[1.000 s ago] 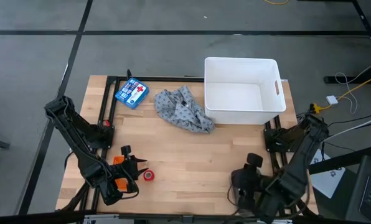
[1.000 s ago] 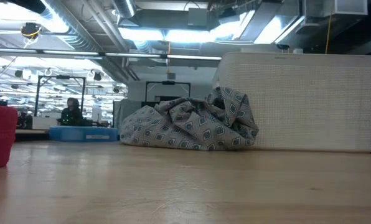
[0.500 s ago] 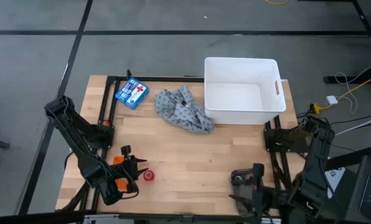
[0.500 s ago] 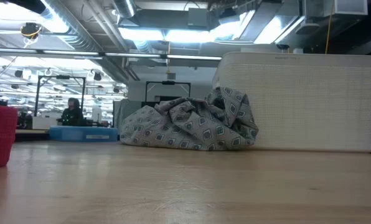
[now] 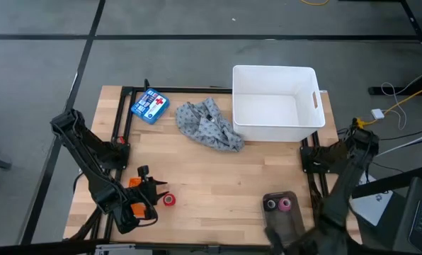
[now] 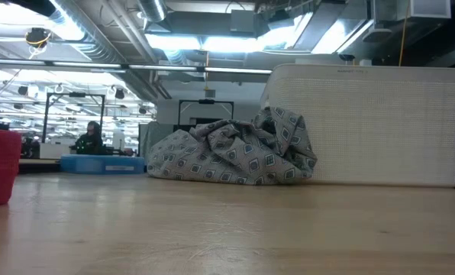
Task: Pick & place medical supplies in basket/bin
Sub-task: Put the red bandage into the black bin
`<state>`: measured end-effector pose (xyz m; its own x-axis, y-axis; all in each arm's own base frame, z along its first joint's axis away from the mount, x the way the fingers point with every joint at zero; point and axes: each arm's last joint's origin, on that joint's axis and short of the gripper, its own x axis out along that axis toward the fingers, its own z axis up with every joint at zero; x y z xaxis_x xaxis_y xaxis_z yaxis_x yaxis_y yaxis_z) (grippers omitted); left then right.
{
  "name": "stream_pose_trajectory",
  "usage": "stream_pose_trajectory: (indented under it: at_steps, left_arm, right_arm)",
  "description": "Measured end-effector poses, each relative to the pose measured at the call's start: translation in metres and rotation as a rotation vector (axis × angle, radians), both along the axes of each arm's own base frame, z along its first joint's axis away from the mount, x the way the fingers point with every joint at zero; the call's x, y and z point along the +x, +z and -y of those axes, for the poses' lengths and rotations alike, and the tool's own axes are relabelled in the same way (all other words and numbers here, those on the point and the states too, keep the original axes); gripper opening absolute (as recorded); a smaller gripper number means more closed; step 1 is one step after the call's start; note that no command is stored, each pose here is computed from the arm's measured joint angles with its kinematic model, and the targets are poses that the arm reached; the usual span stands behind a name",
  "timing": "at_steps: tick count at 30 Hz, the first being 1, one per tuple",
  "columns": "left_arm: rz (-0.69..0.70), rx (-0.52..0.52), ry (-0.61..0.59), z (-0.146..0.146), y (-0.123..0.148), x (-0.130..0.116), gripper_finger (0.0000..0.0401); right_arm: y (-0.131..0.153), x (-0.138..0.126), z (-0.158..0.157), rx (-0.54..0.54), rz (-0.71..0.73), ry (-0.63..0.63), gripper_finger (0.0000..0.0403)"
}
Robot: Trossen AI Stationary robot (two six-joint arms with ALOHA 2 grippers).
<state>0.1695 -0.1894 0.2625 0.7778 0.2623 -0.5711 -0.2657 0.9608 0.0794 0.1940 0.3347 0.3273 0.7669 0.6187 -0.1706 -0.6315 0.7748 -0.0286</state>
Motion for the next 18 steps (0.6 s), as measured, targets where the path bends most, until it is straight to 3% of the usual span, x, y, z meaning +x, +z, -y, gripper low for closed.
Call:
stream_pose_trajectory:
  at_steps: [2, 8, 18]
  left_arm:
    - [0.002, -0.005, 0.001, 0.000, 0.000, 0.000, 0.0143]
    - [-0.011, -0.011, -0.011, 0.003, -0.002, 0.001, 0.0143]
    - [-0.006, -0.019, -0.021, 0.004, -0.002, 0.004, 0.0143]
  right_arm:
    - [-0.004, 0.001, 0.013, 0.007, 0.009, 0.115, 0.0194]
    - [-0.016, -0.021, 0.073, 0.029, -0.025, -0.060, 0.0194]
    - [-0.015, -0.090, 0.146, 0.052, 0.132, -0.076, 0.0194]
